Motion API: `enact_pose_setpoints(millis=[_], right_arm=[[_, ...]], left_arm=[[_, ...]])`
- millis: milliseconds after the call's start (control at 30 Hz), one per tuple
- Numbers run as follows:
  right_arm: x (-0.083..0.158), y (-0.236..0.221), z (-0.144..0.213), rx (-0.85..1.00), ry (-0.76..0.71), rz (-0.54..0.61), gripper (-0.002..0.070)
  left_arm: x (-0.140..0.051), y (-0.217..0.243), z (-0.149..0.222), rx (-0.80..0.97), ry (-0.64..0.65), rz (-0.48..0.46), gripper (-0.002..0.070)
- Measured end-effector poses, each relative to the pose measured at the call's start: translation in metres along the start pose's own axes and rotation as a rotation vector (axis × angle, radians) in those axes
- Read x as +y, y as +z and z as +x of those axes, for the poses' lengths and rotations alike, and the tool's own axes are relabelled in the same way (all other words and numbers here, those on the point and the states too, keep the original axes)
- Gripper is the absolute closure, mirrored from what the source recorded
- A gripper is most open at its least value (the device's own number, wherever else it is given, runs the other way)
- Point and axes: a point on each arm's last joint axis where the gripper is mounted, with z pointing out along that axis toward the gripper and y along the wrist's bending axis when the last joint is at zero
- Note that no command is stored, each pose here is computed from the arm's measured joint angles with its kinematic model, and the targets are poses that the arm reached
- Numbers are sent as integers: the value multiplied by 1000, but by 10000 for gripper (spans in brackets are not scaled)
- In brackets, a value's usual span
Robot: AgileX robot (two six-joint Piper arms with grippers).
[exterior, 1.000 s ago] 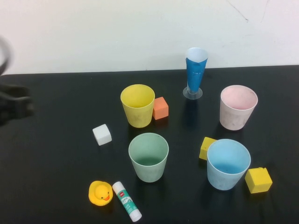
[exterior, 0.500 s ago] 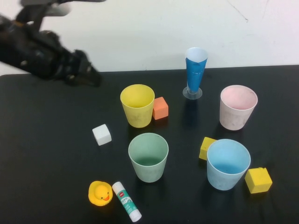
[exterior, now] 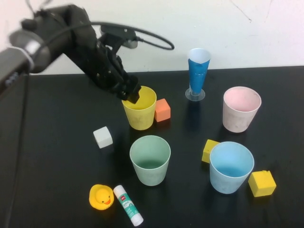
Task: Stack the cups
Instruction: Pick up the yellow cup, then place the yellow cup on the green cup
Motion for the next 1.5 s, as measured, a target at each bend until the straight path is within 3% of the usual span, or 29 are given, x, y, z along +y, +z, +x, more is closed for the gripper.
enact_pose_setpoints(millis=[100,167,367,467,667,867,1100,1233,1500], right_arm=[[0,0,0,0,0,0,678],[0,0,0,0,0,0,678],[0,0,0,-2,-7,1,678],[0,0,0,-3,-7,2,678],[0,0,0,-5,-4,-1,678],[1,0,-1,-11,7,-9,678],[1,0,-2,-22,13,-11,678],[1,0,-2,-24,16,-13,678],[2,0,-3,-30,23,-21,678]], left_arm=[[7,22,1,32,-30,-34,161],[9,33,4,55,-39,-38,202],[11,40,6,80,-40,-36,573],[10,35,2,74,-52,-35,643],[2,-15,-18,60,-23,-18,657],[-24,-94,-33,-67,-6,-12,657],[-102,-174,-12,-164,143,5,657],[-128,-175,21,-75,215,-2,657],[-126,-125,61,-14,196,-25,657]])
